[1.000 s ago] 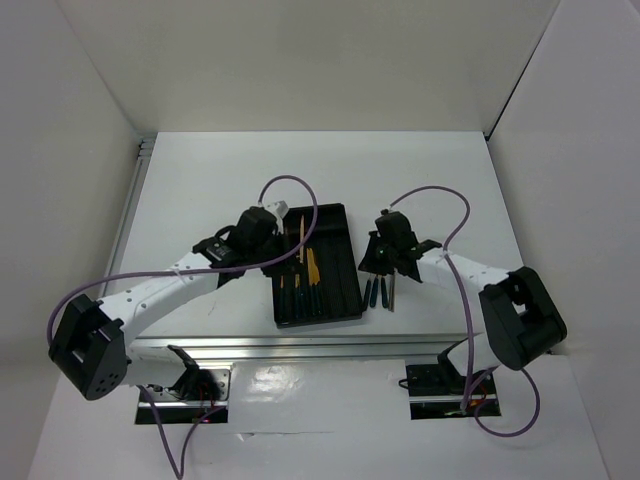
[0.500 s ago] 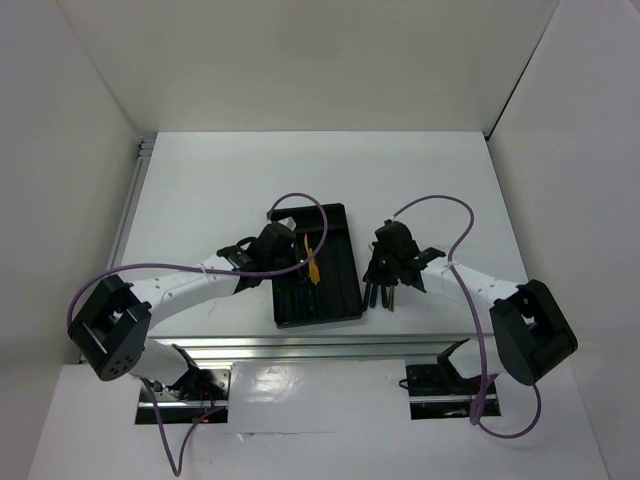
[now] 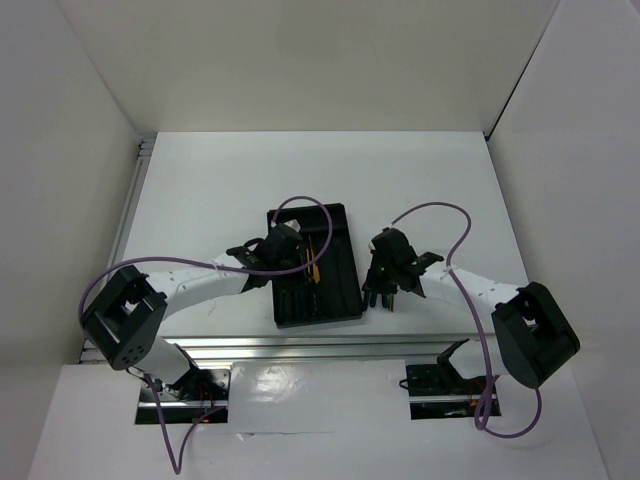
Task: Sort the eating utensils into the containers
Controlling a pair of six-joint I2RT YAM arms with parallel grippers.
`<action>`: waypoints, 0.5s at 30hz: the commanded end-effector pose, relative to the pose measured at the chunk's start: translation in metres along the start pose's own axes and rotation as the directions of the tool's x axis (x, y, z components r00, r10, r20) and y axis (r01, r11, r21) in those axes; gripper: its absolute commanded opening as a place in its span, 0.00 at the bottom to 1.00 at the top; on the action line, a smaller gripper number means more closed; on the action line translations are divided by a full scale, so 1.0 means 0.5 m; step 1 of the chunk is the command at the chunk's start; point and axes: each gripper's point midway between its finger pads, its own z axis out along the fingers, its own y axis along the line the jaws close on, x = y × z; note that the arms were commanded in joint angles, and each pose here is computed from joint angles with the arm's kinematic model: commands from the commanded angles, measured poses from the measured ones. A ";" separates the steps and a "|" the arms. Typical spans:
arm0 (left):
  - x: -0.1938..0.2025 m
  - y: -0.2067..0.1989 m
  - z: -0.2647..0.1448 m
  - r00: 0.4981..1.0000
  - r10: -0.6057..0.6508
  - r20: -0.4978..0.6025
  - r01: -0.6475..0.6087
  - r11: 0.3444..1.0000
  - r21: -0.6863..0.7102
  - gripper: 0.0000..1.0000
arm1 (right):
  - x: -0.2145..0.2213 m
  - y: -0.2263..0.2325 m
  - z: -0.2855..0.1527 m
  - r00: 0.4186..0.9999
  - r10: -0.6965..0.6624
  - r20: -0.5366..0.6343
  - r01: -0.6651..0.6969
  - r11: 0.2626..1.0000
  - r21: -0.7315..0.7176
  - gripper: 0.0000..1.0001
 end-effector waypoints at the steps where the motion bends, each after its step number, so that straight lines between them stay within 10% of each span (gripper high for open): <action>1: -0.016 -0.039 0.006 1.000 0.018 0.022 -0.019 0.997 0.071 0.00 | 0.006 0.007 -0.006 1.000 0.005 0.003 -0.005 1.000 -0.005 0.00; 15: 0.005 -0.040 0.029 0.999 0.020 -0.036 -0.016 0.996 0.089 0.00 | 0.038 0.018 -0.013 0.999 0.019 -0.046 -0.020 1.000 -0.023 0.00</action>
